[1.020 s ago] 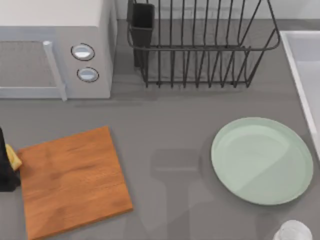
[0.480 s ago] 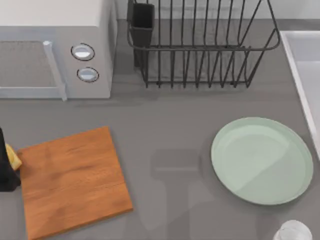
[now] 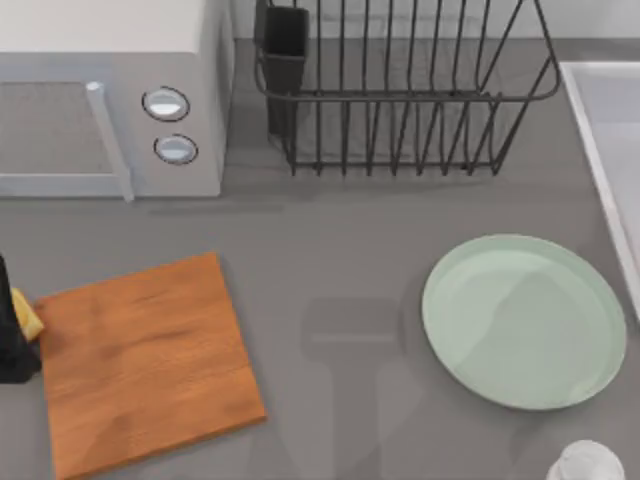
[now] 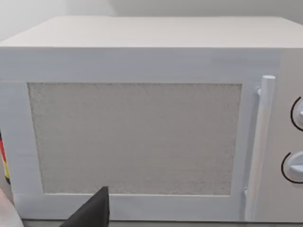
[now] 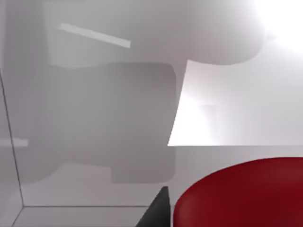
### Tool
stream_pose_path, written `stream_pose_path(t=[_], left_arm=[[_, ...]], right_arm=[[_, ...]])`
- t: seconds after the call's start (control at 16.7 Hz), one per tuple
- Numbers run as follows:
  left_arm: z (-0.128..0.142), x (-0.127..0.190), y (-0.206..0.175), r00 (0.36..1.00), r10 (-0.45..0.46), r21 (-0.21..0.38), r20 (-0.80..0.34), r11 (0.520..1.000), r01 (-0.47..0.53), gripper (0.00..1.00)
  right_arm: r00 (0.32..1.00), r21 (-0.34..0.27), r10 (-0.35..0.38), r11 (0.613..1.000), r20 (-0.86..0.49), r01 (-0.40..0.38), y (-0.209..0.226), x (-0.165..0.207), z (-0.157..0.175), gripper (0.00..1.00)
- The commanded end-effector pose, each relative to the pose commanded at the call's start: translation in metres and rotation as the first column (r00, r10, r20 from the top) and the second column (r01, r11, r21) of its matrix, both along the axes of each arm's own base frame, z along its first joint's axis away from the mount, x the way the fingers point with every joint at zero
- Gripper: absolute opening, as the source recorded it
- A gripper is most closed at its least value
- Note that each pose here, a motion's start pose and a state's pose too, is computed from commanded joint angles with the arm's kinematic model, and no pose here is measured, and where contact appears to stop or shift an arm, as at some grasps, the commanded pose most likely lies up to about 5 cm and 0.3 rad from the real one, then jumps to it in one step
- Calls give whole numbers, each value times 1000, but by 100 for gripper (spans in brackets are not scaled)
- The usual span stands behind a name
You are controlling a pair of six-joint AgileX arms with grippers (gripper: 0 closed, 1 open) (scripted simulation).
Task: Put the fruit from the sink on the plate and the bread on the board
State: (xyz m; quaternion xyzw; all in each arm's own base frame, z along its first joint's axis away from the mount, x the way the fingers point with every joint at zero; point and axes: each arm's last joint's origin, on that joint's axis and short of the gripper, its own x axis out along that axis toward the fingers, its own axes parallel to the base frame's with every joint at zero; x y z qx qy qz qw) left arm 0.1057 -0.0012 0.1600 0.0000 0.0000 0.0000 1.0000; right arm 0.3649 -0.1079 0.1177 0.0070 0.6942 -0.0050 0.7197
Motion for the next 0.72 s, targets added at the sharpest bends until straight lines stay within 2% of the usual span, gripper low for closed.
stream_pose_path(t=[0.12,0.48,0.72], left_arm=[[0,0,0,1000,0,0,0,1000,0,100],[0,0,0,1000,0,0,0,1000,0,100],[0,0,0,1000,0,0,0,1000,0,100]], right_arm=[[1000,-3,0,1000,9,0,0,-1,15,0],[999,-7,3,1000,32,-3,5,2,21,0],[990,-8,44,999,137,-43,50,23,47,0]])
